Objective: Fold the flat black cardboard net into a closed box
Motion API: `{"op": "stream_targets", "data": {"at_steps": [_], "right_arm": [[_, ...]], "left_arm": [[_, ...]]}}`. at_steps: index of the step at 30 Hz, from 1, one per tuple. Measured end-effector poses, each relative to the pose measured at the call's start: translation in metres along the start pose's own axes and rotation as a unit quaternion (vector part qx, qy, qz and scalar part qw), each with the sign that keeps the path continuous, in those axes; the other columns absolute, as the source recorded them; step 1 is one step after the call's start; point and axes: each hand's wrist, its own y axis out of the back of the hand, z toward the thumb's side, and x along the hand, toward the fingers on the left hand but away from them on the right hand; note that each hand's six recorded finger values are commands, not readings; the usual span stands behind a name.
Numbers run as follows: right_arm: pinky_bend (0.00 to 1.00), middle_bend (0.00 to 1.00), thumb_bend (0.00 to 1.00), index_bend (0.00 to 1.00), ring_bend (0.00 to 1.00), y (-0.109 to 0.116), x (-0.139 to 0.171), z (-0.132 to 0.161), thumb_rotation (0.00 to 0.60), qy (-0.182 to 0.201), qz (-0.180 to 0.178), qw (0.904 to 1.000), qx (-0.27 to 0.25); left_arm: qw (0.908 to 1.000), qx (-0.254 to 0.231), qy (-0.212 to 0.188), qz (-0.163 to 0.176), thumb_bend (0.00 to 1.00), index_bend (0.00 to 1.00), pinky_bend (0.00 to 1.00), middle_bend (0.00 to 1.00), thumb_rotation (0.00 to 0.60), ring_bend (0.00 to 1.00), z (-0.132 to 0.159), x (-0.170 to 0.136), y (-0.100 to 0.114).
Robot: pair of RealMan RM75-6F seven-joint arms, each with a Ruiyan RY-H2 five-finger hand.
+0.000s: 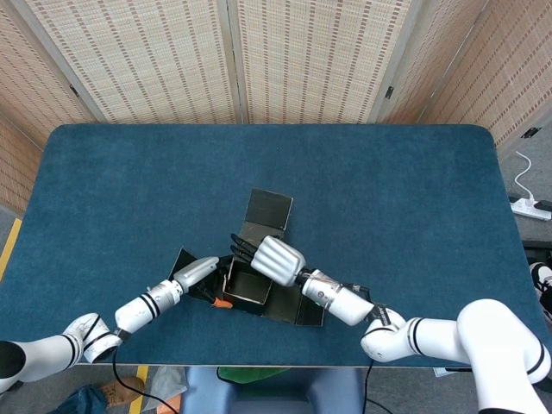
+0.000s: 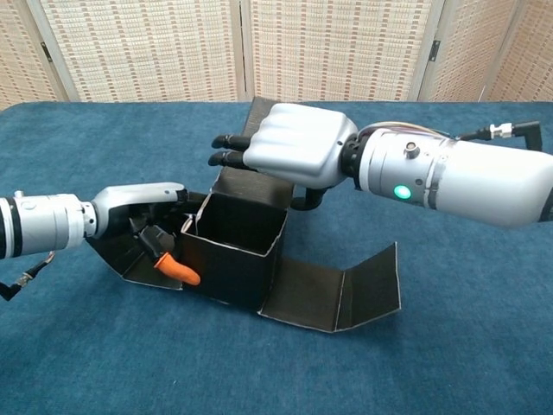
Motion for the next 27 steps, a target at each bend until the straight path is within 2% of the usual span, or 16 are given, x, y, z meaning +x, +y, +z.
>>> {"op": "stream_targets", "data": {"at_steps": [6,10,12,16,19,22,27], "right_arm": [[1.00,0.00,0.22,0.00,0.64,0.013,0.023,-0.015,0.600,-0.020,-0.021,0.9979,-0.059],[1.00,0.00,0.22,0.00,0.64,0.024,0.053,-0.038,0.600,-0.059,-0.049,0.9921,-0.099],[1.00,0.00,0.22,0.00,0.64,0.029,0.073,-0.051,0.600,-0.086,-0.068,0.9855,-0.130],[1.00,0.00,0.22,0.00,0.64,0.034,0.113,-0.078,0.600,-0.140,-0.111,0.9655,-0.190],[1.00,0.00,0.22,0.00,0.64,0.034,0.141,-0.093,0.600,-0.172,-0.138,0.9465,-0.235],[1.00,0.00,0.22,0.00,0.64,0.029,0.163,-0.099,0.600,-0.191,-0.154,0.9281,-0.280],[1.00,0.00,0.22,0.00,0.65,0.023,0.177,-0.100,0.600,-0.202,-0.176,0.9037,-0.334]], "left_arm": [[0.9994,-0.028,0.009,0.019,0.18,0.30,0.58,0.27,0.600,0.50,-0.005,-0.008,0.010],[0.9970,-0.072,0.009,0.026,0.18,0.30,0.58,0.27,0.600,0.50,-0.004,-0.015,0.017],[0.9940,-0.104,0.008,0.031,0.18,0.30,0.58,0.27,0.600,0.50,-0.004,-0.020,0.022],[0.9846,-0.170,-0.001,0.038,0.18,0.30,0.58,0.27,0.600,0.50,-0.001,-0.029,0.033],[0.9733,-0.226,-0.013,0.039,0.18,0.30,0.58,0.27,0.600,0.50,0.004,-0.035,0.040],[0.9582,-0.283,-0.028,0.035,0.18,0.30,0.58,0.27,0.600,0.50,0.011,-0.042,0.045],[0.9305,-0.361,-0.057,0.017,0.18,0.30,0.58,0.27,0.600,0.50,0.027,-0.051,0.052]]}}
